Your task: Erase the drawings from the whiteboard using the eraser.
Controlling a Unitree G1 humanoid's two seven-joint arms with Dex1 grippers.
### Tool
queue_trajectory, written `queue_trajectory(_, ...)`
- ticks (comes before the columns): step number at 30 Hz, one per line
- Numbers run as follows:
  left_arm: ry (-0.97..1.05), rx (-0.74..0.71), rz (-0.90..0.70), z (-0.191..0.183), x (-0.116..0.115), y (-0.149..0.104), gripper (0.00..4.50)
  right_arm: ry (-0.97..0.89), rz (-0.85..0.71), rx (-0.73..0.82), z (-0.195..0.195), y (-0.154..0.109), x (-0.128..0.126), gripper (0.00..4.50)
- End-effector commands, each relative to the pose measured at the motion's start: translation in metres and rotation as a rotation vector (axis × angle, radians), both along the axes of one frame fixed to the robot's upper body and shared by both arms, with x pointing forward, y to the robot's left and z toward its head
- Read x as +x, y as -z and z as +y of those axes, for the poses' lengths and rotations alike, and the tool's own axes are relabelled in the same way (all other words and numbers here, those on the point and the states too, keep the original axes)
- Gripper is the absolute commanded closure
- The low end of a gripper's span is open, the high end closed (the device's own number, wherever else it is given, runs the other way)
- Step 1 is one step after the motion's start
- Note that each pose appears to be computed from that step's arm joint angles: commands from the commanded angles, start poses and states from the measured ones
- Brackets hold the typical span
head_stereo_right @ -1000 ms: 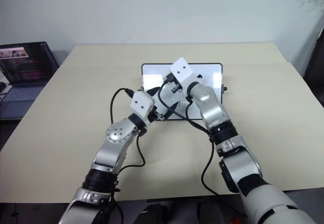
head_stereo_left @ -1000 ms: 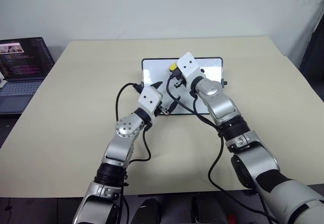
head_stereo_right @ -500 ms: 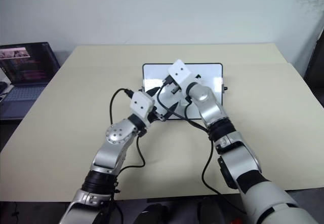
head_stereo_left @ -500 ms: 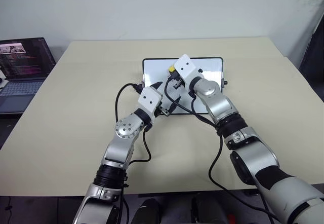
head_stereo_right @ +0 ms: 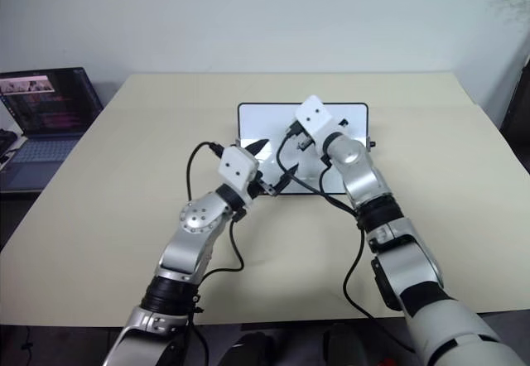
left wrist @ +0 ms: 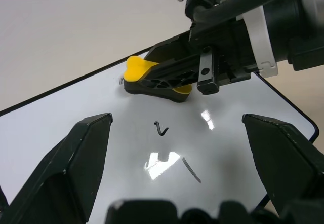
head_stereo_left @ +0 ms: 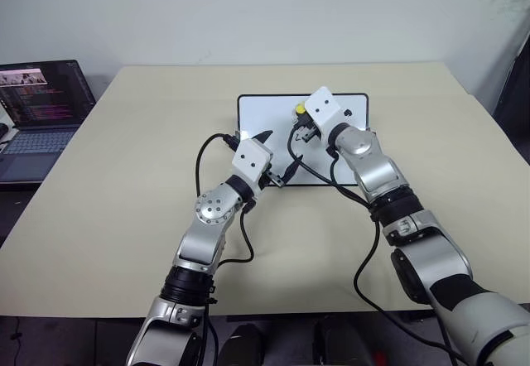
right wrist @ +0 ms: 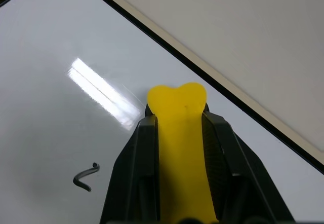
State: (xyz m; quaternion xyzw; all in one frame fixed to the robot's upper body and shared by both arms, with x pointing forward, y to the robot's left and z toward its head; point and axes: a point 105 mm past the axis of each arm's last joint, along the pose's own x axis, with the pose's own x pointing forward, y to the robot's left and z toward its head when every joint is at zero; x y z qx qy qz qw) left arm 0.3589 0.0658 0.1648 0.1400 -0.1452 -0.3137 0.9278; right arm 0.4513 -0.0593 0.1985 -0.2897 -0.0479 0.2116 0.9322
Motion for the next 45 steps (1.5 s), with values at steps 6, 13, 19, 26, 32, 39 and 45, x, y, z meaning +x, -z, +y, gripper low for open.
queue_trajectory(6, 0.022, -0.006, -0.061, -0.006, -0.001, -0.015, 0.0, 0.086, 0.034, 0.006, -0.026, 0.007, 0.001, 3.64)
queue_trajectory(13, 0.028, -0.007, -0.064, -0.007, -0.001, -0.016, 0.0, 0.043, 0.037, 0.019, -0.009, 0.005, -0.003, 3.64)
queue_trajectory(19, 0.019, -0.007, -0.066, -0.005, 0.0, -0.016, 0.0, -0.007, 0.036, 0.022, 0.01, 0.004, -0.004, 3.64)
queue_trajectory(26, 0.003, -0.006, -0.063, -0.001, -0.001, -0.014, 0.0, -0.05, 0.034, 0.036, 0.03, -0.001, -0.005, 3.64)
queue_trajectory(32, -0.013, -0.008, -0.061, 0.003, -0.002, -0.014, 0.0, -0.078, 0.033, 0.038, 0.041, -0.003, -0.004, 3.64)
queue_trajectory(39, -0.019, -0.007, -0.06, 0.004, -0.003, -0.013, 0.0, -0.097, 0.027, 0.046, 0.051, -0.008, -0.003, 3.64)
queue_trajectory(45, -0.022, -0.007, -0.06, 0.004, -0.002, -0.014, 0.0, -0.101, 0.026, 0.05, 0.053, -0.009, -0.002, 3.64)
